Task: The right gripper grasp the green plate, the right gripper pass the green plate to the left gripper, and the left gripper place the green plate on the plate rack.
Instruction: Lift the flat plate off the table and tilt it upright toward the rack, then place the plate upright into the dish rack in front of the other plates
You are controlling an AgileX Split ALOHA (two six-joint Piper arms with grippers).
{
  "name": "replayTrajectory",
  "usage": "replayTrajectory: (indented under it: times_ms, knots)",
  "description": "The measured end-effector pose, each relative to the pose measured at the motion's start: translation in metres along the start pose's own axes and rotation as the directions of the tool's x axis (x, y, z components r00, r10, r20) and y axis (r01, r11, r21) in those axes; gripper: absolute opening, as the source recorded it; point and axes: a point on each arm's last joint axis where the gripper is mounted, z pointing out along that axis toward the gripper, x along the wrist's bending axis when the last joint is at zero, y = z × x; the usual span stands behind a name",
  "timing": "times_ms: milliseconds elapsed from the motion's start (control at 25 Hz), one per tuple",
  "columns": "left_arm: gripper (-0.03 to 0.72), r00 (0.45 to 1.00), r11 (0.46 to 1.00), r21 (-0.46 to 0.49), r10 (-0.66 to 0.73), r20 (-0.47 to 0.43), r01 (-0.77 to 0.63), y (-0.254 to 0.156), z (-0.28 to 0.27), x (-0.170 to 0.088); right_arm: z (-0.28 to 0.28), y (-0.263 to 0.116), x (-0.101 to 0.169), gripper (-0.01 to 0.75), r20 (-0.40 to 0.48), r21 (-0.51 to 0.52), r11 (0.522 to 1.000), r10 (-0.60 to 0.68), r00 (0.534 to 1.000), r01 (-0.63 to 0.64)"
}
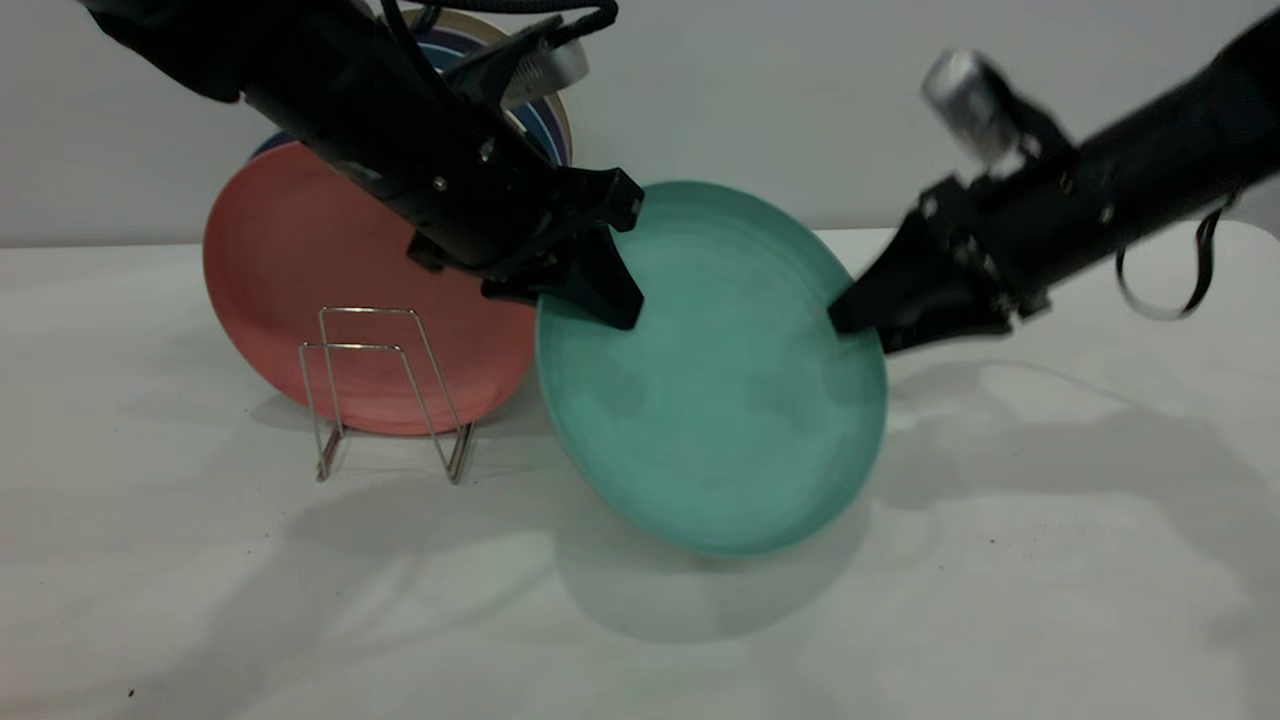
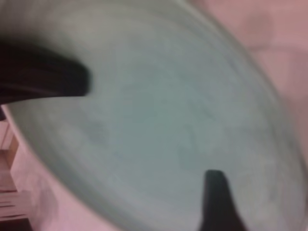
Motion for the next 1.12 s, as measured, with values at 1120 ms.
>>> replayTrajectory:
  times_ms: [1120]
  knots:
    - [0.114,0.311,0.341,0.104,0.922,-0.23,-0.934,0.012,-0.203,0.066,-0.164,-0.113,0.196,0.43,0.19,0.1,0.994,-0.06,0.98,0.042]
